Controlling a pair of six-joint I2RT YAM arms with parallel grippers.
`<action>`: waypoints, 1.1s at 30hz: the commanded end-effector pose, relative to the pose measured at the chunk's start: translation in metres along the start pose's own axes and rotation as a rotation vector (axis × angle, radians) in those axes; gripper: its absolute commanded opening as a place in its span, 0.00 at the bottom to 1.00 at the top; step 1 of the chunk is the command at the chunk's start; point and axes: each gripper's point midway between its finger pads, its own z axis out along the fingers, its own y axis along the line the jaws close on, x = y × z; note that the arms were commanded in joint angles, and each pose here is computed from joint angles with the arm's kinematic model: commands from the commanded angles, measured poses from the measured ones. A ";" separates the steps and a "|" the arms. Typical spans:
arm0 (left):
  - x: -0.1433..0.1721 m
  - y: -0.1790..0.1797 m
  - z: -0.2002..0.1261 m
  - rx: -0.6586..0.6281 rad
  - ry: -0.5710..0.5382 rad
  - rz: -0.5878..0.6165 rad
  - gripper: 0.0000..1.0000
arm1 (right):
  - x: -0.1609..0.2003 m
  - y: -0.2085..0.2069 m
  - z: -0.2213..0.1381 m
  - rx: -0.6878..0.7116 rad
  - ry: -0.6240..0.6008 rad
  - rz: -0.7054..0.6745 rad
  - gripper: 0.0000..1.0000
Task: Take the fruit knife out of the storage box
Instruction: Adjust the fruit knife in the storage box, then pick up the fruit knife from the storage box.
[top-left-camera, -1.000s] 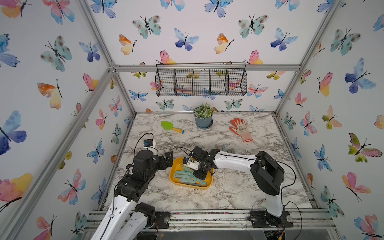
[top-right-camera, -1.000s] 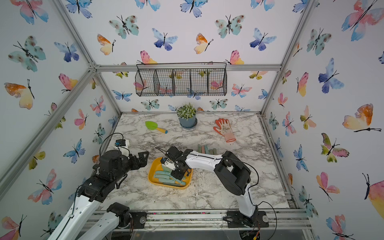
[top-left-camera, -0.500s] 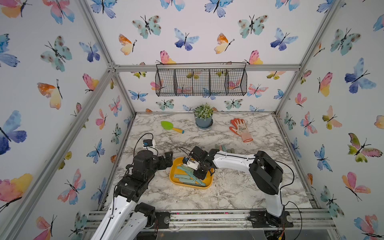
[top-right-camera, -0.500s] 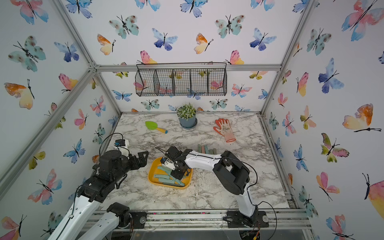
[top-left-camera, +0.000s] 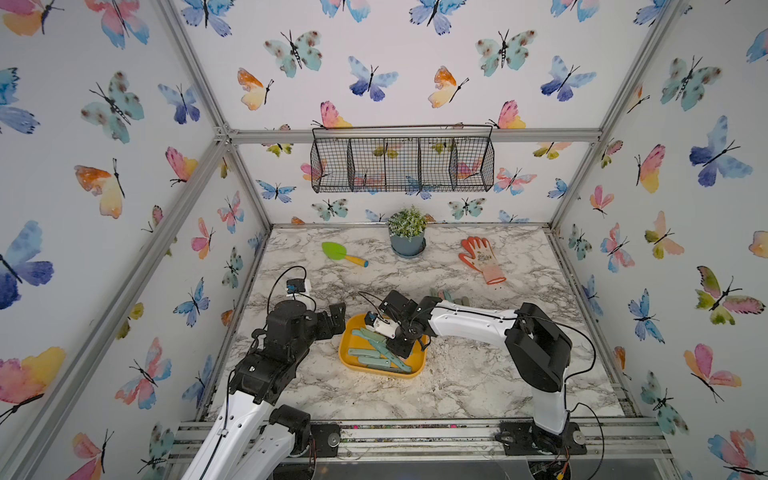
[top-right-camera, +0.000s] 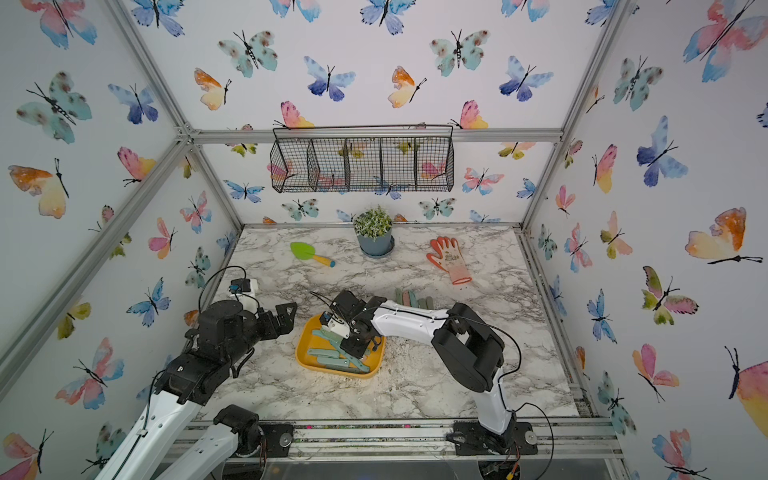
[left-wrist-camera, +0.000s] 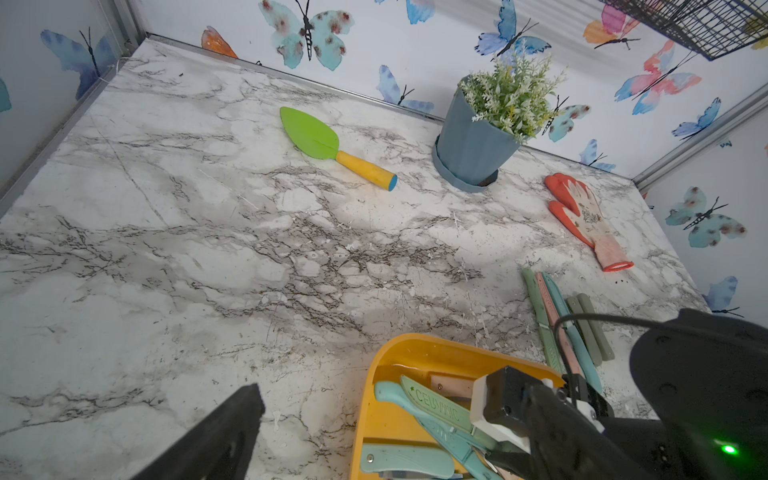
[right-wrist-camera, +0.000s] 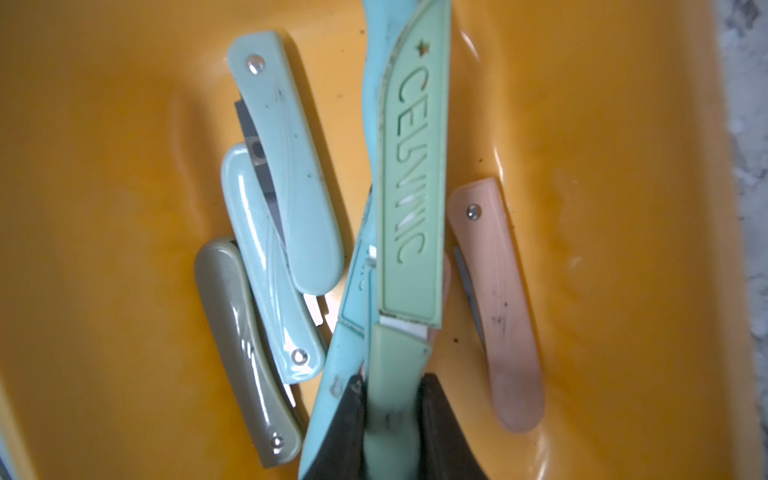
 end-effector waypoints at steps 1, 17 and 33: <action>0.000 0.003 0.000 -0.013 -0.007 0.005 0.98 | -0.002 0.006 -0.008 -0.018 -0.019 0.003 0.19; -0.002 0.003 -0.002 -0.014 -0.014 0.005 0.98 | 0.007 0.003 0.017 -0.018 0.026 0.010 0.24; -0.003 0.005 -0.002 -0.021 -0.019 0.001 0.99 | 0.011 0.005 0.022 -0.032 0.035 0.019 0.28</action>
